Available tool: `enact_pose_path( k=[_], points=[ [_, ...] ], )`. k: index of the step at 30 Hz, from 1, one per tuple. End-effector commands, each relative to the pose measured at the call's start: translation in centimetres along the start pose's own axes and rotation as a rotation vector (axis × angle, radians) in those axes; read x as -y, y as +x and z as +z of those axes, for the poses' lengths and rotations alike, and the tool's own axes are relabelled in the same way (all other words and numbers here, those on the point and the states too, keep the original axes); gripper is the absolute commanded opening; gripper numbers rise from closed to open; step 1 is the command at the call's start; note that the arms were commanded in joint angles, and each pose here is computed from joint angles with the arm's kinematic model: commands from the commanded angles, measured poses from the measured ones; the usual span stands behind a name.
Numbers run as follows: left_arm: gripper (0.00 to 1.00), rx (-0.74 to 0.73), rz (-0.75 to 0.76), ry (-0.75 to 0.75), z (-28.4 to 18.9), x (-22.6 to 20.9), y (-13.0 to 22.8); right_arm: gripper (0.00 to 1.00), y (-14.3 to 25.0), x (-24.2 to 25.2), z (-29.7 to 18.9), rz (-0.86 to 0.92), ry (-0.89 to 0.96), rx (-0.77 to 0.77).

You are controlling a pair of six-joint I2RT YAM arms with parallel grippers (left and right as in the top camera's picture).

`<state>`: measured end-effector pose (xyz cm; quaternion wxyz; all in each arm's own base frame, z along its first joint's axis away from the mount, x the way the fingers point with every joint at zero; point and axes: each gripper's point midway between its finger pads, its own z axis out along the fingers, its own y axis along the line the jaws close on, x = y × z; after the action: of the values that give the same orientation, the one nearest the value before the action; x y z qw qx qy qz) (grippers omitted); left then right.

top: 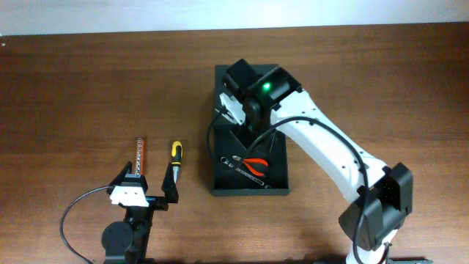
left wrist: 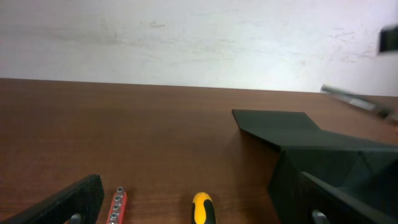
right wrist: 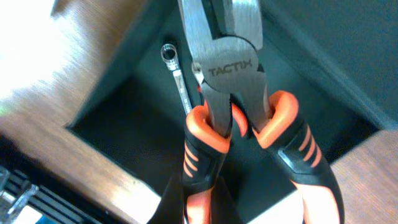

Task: Pack container
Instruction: 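Lift the pliers and carry them over the black box, then lower the pliers into the box and open the right gripper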

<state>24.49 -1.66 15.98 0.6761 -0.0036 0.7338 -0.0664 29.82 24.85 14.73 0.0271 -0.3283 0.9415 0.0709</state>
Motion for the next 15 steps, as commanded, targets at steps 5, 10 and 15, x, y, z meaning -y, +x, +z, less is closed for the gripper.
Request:
enact_pose_path(
  k=[5,10,15],
  points=[
    [0.99,0.001,0.015,0.009,0.0,0.1,0.1,0.04,1.7,0.2,4.4,0.049,-0.006,-0.042],
    [0.99,0.001,0.015,0.009,0.0,0.1,0.1,0.04,2.6,0.4,6.2,0.062,-0.009,-0.063],
    [0.99,0.001,0.015,0.009,0.0,0.1,0.1,0.04,2.9,0.4,7.0,0.061,-0.010,-0.069]
  ],
)
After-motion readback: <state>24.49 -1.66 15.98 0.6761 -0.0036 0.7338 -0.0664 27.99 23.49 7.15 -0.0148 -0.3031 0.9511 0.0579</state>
